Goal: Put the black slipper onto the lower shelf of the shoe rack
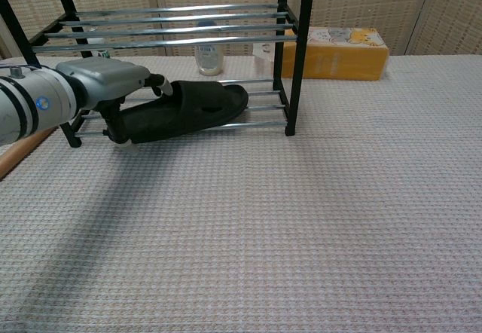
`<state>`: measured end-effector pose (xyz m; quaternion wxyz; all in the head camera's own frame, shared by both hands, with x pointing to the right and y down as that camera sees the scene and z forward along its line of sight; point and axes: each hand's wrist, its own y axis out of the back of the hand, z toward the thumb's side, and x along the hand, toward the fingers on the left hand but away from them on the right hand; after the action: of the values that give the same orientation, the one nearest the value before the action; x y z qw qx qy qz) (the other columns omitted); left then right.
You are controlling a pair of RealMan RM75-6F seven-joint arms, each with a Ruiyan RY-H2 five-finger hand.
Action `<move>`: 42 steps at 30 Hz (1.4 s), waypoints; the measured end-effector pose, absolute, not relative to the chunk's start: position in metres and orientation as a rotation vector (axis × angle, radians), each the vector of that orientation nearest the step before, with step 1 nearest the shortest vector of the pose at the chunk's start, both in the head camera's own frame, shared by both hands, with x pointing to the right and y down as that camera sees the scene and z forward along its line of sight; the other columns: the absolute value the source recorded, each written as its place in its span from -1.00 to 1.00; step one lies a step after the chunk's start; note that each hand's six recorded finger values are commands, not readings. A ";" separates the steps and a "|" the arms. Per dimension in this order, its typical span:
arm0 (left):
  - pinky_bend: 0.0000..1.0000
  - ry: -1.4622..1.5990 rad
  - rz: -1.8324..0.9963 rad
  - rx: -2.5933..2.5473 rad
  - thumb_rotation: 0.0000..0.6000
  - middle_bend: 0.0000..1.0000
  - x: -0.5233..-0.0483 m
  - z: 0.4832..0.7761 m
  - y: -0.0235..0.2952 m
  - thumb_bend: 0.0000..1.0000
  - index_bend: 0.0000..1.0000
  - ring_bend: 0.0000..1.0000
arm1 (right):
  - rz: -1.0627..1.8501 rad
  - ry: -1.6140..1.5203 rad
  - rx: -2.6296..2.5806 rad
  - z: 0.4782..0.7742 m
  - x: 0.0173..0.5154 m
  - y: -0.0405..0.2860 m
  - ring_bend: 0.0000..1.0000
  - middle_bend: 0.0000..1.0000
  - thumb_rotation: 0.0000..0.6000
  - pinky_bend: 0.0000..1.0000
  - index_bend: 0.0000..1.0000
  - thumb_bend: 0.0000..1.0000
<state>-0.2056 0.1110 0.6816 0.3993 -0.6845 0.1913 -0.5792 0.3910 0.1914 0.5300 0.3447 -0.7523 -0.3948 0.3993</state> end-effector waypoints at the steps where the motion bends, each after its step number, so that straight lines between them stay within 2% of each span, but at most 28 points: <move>1: -0.31 0.480 -1.454 -1.740 1.00 -0.60 -0.208 0.682 0.114 -0.73 -0.63 -0.74 | 1.038 -1.025 -1.953 0.530 0.391 0.191 -0.72 -0.61 1.00 -0.51 -0.80 -0.46; 6: -0.31 0.434 -1.445 -1.744 1.00 -0.60 -0.226 0.678 0.128 -0.73 -0.62 -0.74 | 1.041 -1.024 -1.950 0.529 0.391 0.192 -0.72 -0.61 1.00 -0.51 -0.80 -0.46; 21: -0.31 0.411 -1.679 -1.764 1.00 -0.60 -0.302 0.673 0.159 -0.73 -0.64 -0.74 | 1.039 -1.015 -1.955 0.531 0.389 0.190 -0.72 -0.61 1.00 -0.51 -0.80 -0.46; 33: -0.31 0.453 -1.761 -1.762 1.00 -0.60 -0.305 0.693 0.145 -0.73 -0.64 -0.74 | 1.042 -1.017 -1.949 0.529 0.391 0.191 -0.72 -0.61 1.00 -0.51 -0.80 -0.46; 42: -0.31 0.456 -1.745 -1.811 1.00 -0.60 -0.284 0.698 0.142 -0.73 -0.65 -0.74 | 1.045 -1.019 -1.944 0.528 0.391 0.191 -0.72 -0.61 1.00 -0.51 -0.80 -0.46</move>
<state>-0.2842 0.1416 0.6977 0.2887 -0.6783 0.1710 -0.6538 0.3909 0.1912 0.5281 0.3478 -0.7499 -0.3929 0.4029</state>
